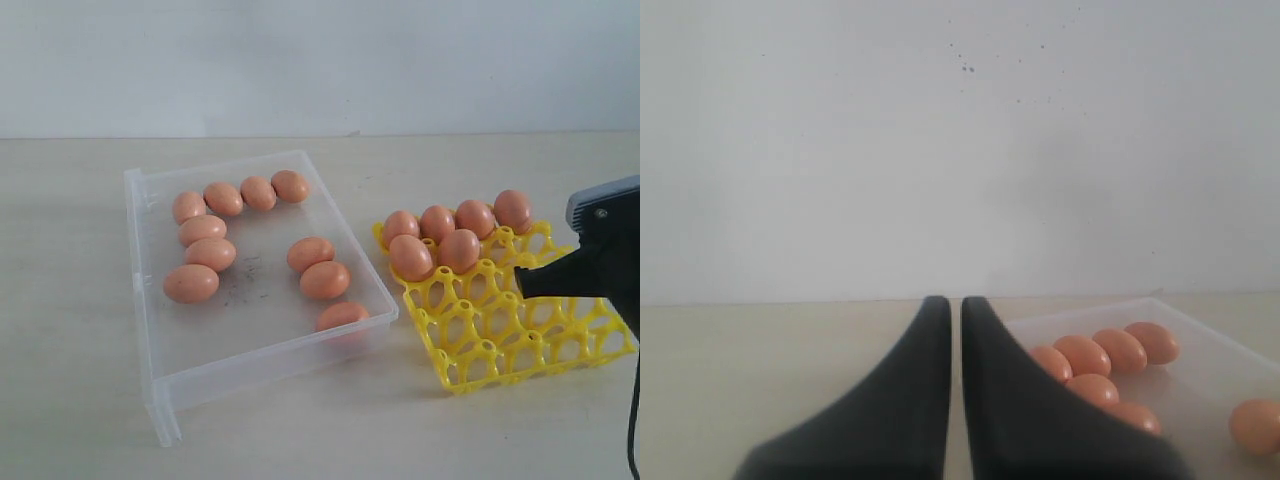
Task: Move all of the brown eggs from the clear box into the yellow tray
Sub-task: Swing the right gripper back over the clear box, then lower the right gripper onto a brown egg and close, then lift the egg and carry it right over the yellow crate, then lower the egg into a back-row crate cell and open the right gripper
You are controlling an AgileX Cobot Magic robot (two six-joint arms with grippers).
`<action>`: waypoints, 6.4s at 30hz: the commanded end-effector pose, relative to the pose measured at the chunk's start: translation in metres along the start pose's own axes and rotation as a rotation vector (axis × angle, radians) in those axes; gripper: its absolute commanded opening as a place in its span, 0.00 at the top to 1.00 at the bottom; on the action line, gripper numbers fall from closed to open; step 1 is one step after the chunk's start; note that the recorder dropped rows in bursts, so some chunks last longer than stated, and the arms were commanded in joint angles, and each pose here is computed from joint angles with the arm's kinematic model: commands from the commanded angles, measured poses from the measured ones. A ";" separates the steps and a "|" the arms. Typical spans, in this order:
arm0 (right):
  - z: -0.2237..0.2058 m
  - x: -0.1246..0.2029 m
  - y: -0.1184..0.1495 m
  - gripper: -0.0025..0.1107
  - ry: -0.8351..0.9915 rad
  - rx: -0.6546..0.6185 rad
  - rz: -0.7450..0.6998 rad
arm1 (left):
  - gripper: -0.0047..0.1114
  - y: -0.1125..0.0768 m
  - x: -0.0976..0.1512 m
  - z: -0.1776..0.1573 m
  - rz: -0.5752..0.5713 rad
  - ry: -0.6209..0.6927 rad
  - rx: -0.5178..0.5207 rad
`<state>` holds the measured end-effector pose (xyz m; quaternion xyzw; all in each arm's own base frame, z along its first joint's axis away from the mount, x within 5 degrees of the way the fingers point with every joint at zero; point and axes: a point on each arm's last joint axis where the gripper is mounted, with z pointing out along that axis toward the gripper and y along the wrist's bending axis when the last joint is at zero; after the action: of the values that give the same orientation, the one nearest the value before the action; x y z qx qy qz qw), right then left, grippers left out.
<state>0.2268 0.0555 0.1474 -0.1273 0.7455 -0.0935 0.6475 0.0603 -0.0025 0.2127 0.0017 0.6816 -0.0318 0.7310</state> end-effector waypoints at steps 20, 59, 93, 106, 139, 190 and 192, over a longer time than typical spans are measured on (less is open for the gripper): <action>0.011 -0.013 0.000 0.98 -0.062 0.017 0.145 | 0.93 0.000 -0.002 0.000 0.000 -0.013 -0.002; 0.031 -0.131 0.151 0.77 -0.009 -1.009 -0.663 | 0.93 0.000 -0.002 0.000 0.000 -0.013 -0.002; 0.050 -0.148 0.156 0.98 0.786 -1.020 -0.732 | 0.93 0.000 -0.002 0.000 0.000 -0.013 -0.002; 0.068 -0.142 0.181 0.42 0.469 -1.131 -0.879 | 0.93 0.000 -0.002 0.000 0.000 -0.013 -0.002; 0.125 -0.081 0.198 0.98 0.670 -0.979 -0.832 | 0.93 0.000 -0.002 0.000 0.000 -0.013 -0.002; 0.046 0.013 -0.008 0.98 0.202 -0.561 0.468 | 0.93 0.000 -0.002 0.000 0.000 -0.013 -0.002; 0.046 0.015 -0.016 0.98 0.190 -0.567 0.469 | 0.93 0.000 -0.002 0.000 0.000 -0.013 -0.002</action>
<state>0.2719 0.0457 0.1289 -0.0993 0.8088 0.2441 0.5258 0.0603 -0.0025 0.2127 0.0017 0.6816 -0.0318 0.7310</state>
